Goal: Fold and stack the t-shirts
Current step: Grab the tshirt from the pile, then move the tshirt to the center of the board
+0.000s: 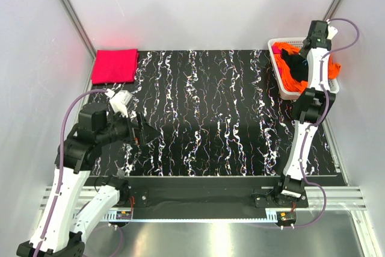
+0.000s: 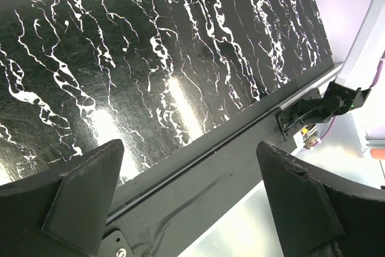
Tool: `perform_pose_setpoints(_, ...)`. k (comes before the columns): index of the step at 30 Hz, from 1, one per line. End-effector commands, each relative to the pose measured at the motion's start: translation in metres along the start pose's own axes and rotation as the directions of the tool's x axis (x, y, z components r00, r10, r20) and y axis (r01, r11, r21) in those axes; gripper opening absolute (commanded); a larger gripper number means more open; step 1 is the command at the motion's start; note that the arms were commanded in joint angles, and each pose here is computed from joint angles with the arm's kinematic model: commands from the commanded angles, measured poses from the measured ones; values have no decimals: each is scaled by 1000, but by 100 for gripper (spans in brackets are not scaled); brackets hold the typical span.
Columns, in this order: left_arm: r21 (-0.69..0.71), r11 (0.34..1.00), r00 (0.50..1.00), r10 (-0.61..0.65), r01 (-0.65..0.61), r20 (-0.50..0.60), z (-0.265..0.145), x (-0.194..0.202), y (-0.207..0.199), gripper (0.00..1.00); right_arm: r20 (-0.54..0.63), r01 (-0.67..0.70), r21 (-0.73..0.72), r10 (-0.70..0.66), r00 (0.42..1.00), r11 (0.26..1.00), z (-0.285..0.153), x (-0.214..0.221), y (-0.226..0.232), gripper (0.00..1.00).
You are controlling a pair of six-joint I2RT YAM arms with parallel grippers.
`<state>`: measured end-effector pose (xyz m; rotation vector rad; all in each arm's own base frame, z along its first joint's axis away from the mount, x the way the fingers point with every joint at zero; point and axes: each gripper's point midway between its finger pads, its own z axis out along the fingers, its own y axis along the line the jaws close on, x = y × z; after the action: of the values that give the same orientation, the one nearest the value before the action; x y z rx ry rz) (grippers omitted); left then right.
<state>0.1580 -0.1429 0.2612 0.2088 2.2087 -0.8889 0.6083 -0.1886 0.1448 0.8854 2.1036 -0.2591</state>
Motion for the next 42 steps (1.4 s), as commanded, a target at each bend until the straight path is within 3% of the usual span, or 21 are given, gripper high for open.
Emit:
perform_pose_setpoints(1,8,1000,998,-4,3,64,-8,-22,-11,99,335,-132,-120,166,927,984,-134,-139,9,0)
perform_pose_setpoints(6,-27,998,995,-61,64,79,-11,-26,-10,99,537,-181,-248,290,792,952,-244,-215,3,0)
perform_pose_setpoints(10,15,997,991,-80,79,104,-21,-32,-24,99,696,-155,-412,420,583,898,-362,-278,-9,0)
perform_pose_setpoints(11,16,996,990,-88,87,111,-23,-33,-25,99,704,-133,-459,451,549,878,-384,-286,-8,0)
perform_pose_setpoints(12,14,995,987,-104,103,125,-25,-35,-26,99,722,-110,-518,503,475,848,-425,-299,-13,0)
perform_pose_setpoints(15,22,992,981,-130,128,142,-30,-40,-31,99,703,-97,-616,600,382,782,-474,-310,-20,0)
perform_pose_setpoints(19,53,986,974,-167,161,151,-36,-42,-40,98,644,-32,-725,694,323,688,-537,-312,-25,0)
perform_pose_setpoints(22,71,979,965,-200,191,167,-41,-43,-45,97,639,-14,-739,707,302,674,-560,-311,-32,0)
perform_pose_setpoints(24,83,976,960,-213,201,180,-45,-40,-47,96,613,6,-766,728,307,642,-578,-306,-33,0)
perform_pose_setpoints(27,70,974,949,-226,216,219,-51,-40,-44,96,475,64,-866,778,411,495,-603,-288,-12,0)
perform_pose_setpoints(28,70,972,945,-233,222,229,-52,-40,-44,95,387,75,-912,787,480,403,-612,-277,2,0)
perform_pose_setpoints(31,84,965,936,-261,248,238,-51,-44,-46,94,238,66,-964,725,646,257,-627,-238,37,0)
perform_pose_setpoints(33,98,960,935,-279,264,218,-45,-47,-47,93,170,24,-975,671,722,222,-628,-210,52,0)
perform_pose_setpoints(35,101,959,935,-282,266,213,-42,-49,-47,91,60,-48,-984,562,825,174,-616,-166,84,0)
perform_pose_setpoints(37,89,961,940,-276,263,202,-37,-51,-45,89,-27,-82,-991,452,892,103,-635,-121,94,0)
perform_pose_setpoints(38,84,963,942,-269,257,199,-35,-52,-44,88,-105,-148,-983,340,935,105,-618,-78,117,0)
perform_pose_setpoints(40,63,967,946,-253,245,204,-32,-56,-40,88,-177,-196,-978,209,962,75,-626,-28,115,0)
perform_pose_setpoints(41,58,968,946,-253,246,204,-31,-56,-39,88,-265,-279,-948,109,958,150,-590,22,125,0)
perform_pose_setpoints(42,52,968,946,-250,244,209,-30,-58,-37,88,-311,-311,-939,25,950,144,-599,56,118,0)
